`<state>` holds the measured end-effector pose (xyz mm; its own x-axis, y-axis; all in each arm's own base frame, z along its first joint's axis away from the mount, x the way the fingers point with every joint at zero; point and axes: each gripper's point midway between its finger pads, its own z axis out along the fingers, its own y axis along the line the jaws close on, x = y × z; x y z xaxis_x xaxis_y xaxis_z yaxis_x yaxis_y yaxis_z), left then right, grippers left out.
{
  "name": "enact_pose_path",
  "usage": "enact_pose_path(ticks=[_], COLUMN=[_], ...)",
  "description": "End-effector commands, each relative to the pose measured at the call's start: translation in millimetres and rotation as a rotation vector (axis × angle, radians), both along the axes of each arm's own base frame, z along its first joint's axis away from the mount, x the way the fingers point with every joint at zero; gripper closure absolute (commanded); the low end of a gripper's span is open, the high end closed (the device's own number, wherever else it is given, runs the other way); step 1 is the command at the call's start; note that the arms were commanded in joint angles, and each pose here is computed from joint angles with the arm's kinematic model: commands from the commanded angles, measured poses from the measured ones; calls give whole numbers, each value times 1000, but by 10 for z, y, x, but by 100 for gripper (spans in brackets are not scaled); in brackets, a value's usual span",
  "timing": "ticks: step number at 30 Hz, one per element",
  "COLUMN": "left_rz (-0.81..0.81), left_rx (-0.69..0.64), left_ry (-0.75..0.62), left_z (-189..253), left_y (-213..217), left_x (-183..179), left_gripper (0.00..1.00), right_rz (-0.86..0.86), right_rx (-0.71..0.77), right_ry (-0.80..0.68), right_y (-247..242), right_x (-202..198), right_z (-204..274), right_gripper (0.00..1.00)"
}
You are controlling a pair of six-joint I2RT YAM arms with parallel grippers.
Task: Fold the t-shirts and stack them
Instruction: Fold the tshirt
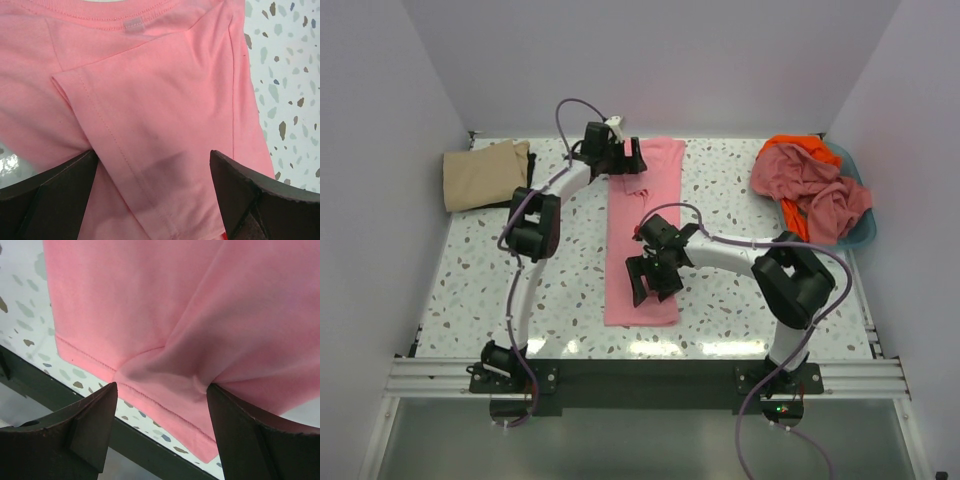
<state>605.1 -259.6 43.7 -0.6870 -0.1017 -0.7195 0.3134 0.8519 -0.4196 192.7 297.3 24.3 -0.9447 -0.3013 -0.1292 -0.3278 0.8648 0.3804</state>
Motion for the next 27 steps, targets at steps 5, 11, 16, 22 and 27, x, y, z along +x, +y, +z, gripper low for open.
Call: enact_pose_path(ticks=[5, 11, 16, 22, 27], left_rz=[-107, -87, -34, 26, 36], left_rx=[-13, -25, -24, 89, 159], left_ry=[82, -109, -214, -115, 33], left_z=[-368, 499, 1304, 1277, 852], left_y=[-201, -188, -13, 344, 679], left_x=[-221, 48, 36, -624, -1565], left_gripper=[0, 0, 0, 0, 0], right_rz=[40, 58, 32, -87, -106], right_rx=[-53, -28, -57, -171, -175], right_ry=[-6, -100, -128, -86, -74], right_y=[36, 12, -221, -619, -606], right_x=[17, 106, -2, -242, -237], right_z=[-184, 260, 499, 340, 251], right_gripper=[24, 23, 23, 25, 34])
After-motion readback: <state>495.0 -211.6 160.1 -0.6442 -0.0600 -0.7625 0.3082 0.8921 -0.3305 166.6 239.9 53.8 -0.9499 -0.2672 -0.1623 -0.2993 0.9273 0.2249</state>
